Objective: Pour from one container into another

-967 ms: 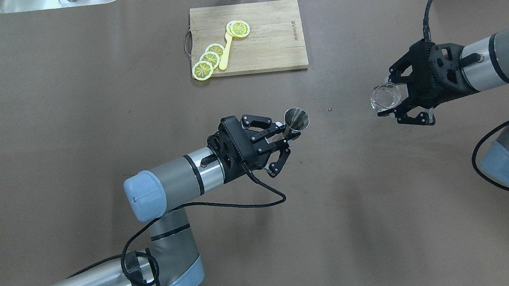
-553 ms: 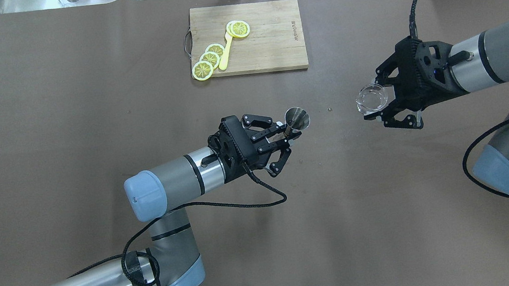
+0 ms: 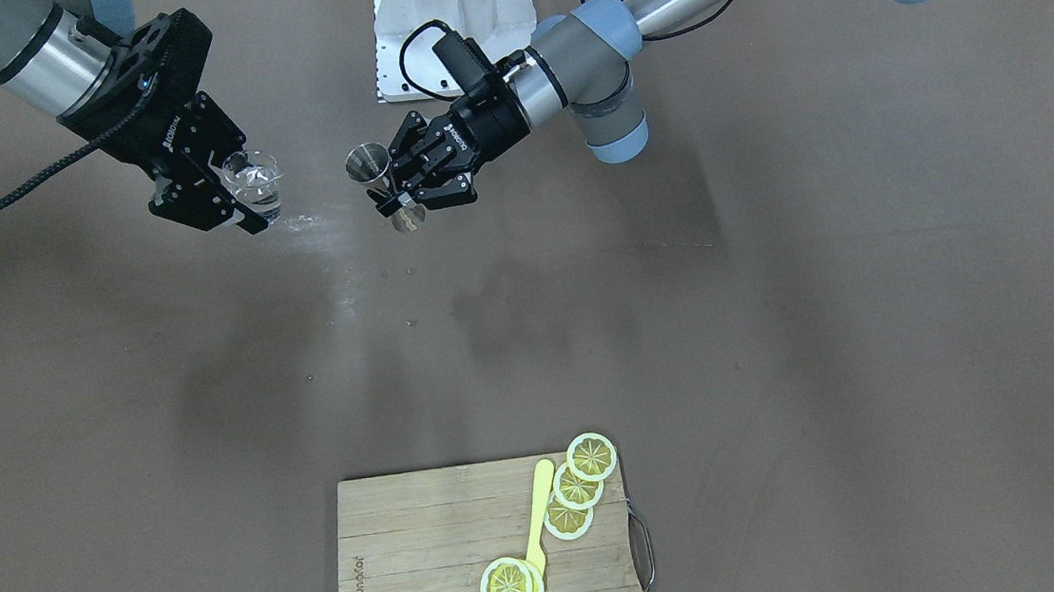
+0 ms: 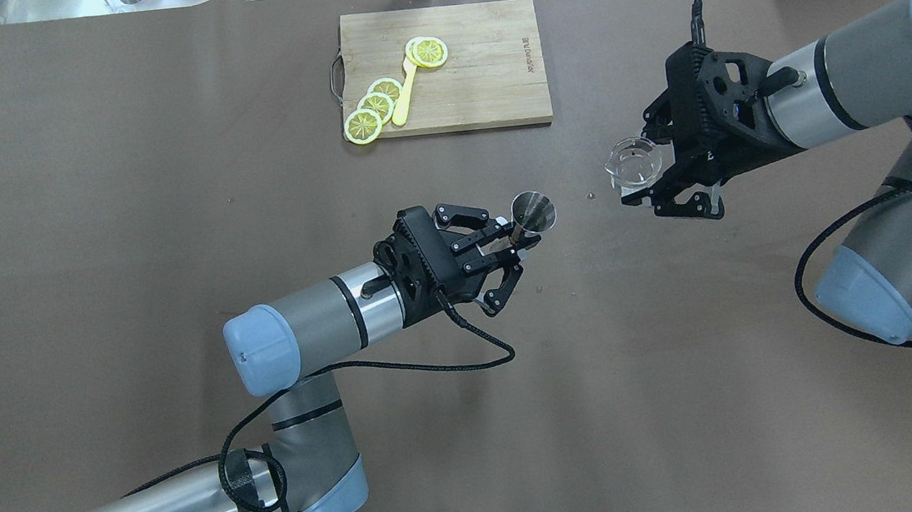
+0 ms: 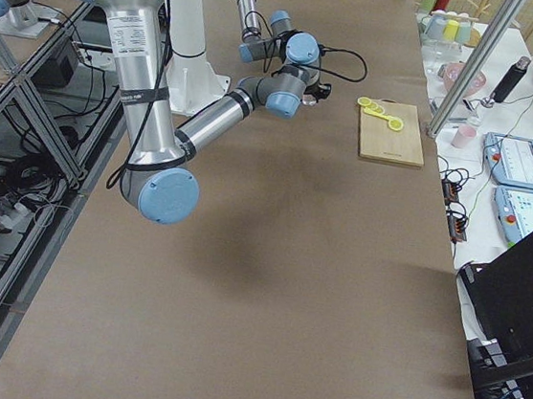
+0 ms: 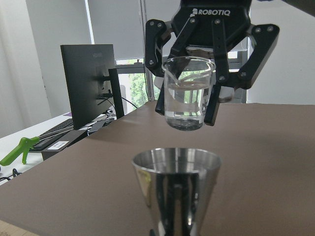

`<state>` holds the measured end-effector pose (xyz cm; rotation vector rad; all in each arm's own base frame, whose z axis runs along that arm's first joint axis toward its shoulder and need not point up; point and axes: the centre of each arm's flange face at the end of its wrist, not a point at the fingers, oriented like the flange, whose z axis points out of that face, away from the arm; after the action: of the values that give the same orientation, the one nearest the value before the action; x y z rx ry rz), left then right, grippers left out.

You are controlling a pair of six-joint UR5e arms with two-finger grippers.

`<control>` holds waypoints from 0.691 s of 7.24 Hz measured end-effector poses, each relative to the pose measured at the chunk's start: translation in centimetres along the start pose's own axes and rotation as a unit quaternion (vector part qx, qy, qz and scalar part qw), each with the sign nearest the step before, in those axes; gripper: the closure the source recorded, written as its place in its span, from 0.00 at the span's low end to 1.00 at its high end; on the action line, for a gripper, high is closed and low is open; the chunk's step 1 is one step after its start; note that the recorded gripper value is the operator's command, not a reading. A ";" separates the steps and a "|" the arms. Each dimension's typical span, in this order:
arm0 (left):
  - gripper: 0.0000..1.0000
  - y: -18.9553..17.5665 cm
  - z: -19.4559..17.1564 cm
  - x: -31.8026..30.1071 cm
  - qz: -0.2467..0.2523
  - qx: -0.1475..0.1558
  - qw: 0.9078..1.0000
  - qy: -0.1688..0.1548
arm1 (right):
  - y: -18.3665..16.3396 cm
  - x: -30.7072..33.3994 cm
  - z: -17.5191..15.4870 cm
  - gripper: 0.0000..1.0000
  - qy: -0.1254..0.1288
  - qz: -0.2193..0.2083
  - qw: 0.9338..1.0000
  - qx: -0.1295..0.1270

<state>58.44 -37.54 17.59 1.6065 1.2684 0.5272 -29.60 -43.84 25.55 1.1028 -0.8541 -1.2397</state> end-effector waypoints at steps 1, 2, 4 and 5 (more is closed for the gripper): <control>1.00 0.0 0.0 0.0 0.000 0.000 1.000 0.000 | -0.1 0.0 0.1 1.00 0.000 0.001 1.000 -0.001; 1.00 0.1 0.0 0.0 0.000 -0.001 1.000 -0.001 | -0.1 0.0 0.1 1.00 0.000 0.001 1.000 -0.001; 1.00 0.2 0.0 -0.1 0.000 -0.003 1.000 -0.002 | -0.5 0.2 0.2 1.00 -0.001 0.001 1.000 -0.002; 1.00 0.3 0.1 -0.1 0.001 -0.003 1.000 -0.003 | -1.0 0.4 0.3 1.00 -0.001 0.002 1.000 -0.002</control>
<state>58.60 -37.65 17.84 1.6028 1.2599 0.5269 -30.13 -44.26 24.62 1.0964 -0.8540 -1.2400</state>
